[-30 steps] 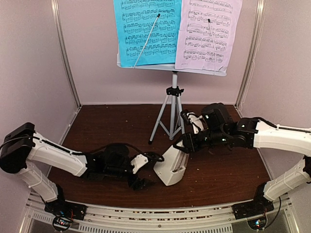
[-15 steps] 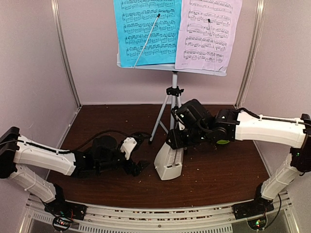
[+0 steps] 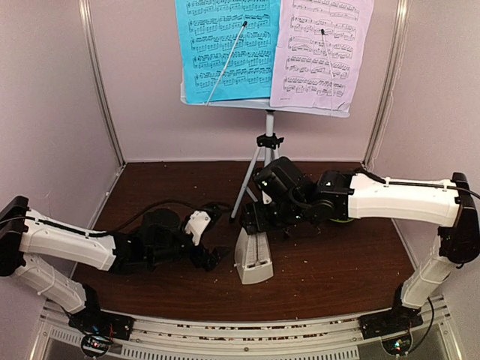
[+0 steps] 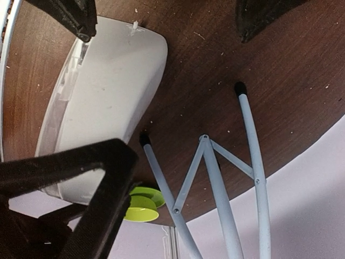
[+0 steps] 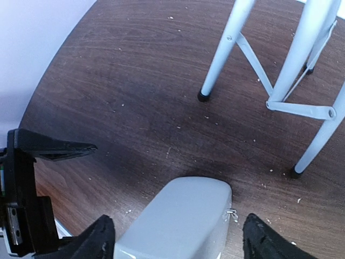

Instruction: Set up the instrument practice props

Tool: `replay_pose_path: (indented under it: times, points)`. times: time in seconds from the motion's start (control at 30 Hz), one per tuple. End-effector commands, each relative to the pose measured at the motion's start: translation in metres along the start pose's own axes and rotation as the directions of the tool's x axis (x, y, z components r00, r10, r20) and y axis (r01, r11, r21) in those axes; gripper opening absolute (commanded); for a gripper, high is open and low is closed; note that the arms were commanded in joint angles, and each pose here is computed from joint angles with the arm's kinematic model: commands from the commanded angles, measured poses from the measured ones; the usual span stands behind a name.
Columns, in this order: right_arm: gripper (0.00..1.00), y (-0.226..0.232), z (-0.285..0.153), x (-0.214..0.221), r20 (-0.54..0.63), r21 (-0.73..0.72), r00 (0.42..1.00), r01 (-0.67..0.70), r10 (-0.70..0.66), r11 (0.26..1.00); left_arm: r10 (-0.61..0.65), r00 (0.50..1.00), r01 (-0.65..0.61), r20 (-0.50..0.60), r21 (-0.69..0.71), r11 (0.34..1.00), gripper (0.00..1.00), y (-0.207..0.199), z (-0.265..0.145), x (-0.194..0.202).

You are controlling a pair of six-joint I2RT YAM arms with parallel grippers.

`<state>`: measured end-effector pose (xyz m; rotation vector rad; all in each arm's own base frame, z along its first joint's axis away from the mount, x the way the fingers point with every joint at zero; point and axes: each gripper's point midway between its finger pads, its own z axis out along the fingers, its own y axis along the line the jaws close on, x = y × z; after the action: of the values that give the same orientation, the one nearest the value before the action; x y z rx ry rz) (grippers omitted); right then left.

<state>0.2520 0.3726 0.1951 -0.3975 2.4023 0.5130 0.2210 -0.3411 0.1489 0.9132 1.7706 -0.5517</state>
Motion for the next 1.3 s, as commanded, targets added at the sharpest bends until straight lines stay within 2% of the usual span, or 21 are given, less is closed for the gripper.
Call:
replay_pose_path:
  times: [0.0,0.03,0.1,0.27,0.37,0.5,0.6,0.7,1.1,1.27]
  points:
    - [0.88,0.014,-0.017,-0.023,0.091,-0.061,0.996,-0.019,0.025,0.998,0.006,0.998,-0.009,0.070,0.048,0.999,0.92,-0.006,-0.008,-0.037]
    - [0.94,0.014,-0.022,-0.026,0.104,-0.072,0.994,-0.016,0.024,0.997,0.007,0.997,-0.011,0.071,0.057,0.998,0.93,-0.007,-0.009,-0.039]
    - [0.99,0.012,-0.036,-0.034,0.139,-0.095,0.990,-0.008,0.021,0.995,0.010,0.998,-0.015,0.059,0.086,0.996,0.93,-0.012,-0.010,-0.037]
    - [0.98,-0.011,-0.061,-0.030,0.174,-0.185,0.985,0.012,0.021,0.983,-0.011,1.000,0.009,0.017,0.118,0.993,0.93,-0.017,-0.010,-0.020]
    - [0.91,-0.043,-0.056,-0.006,0.137,-0.184,0.990,-0.012,0.038,0.983,-0.004,1.000,0.008,-0.031,0.147,0.989,0.90,-0.023,-0.007,-0.005]
    - [0.71,-0.076,-0.029,0.045,0.026,-0.156,0.998,-0.045,0.049,0.987,0.010,0.999,-0.001,-0.045,0.189,0.982,0.86,-0.028,-0.007,-0.001]
    - [0.57,-0.086,0.000,0.081,-0.057,-0.143,0.998,-0.040,0.032,0.989,0.007,0.999,0.001,-0.038,0.204,0.979,0.86,-0.031,-0.006,-0.005]
    - [0.49,-0.084,0.017,0.097,-0.067,-0.167,0.998,-0.026,0.015,0.986,-0.010,1.000,0.015,-0.027,0.197,0.980,0.86,-0.030,-0.005,-0.010]
    - [0.30,-0.048,0.058,0.100,-0.018,-0.292,1.000,0.002,-0.008,0.956,-0.149,0.989,0.146,0.006,0.141,0.979,0.86,-0.022,-0.012,-0.039]
    - [0.28,-0.027,0.058,0.101,-0.005,-0.356,1.000,-0.021,0.020,0.934,-0.245,0.969,0.242,0.031,0.076,0.967,0.89,-0.011,-0.019,-0.059]
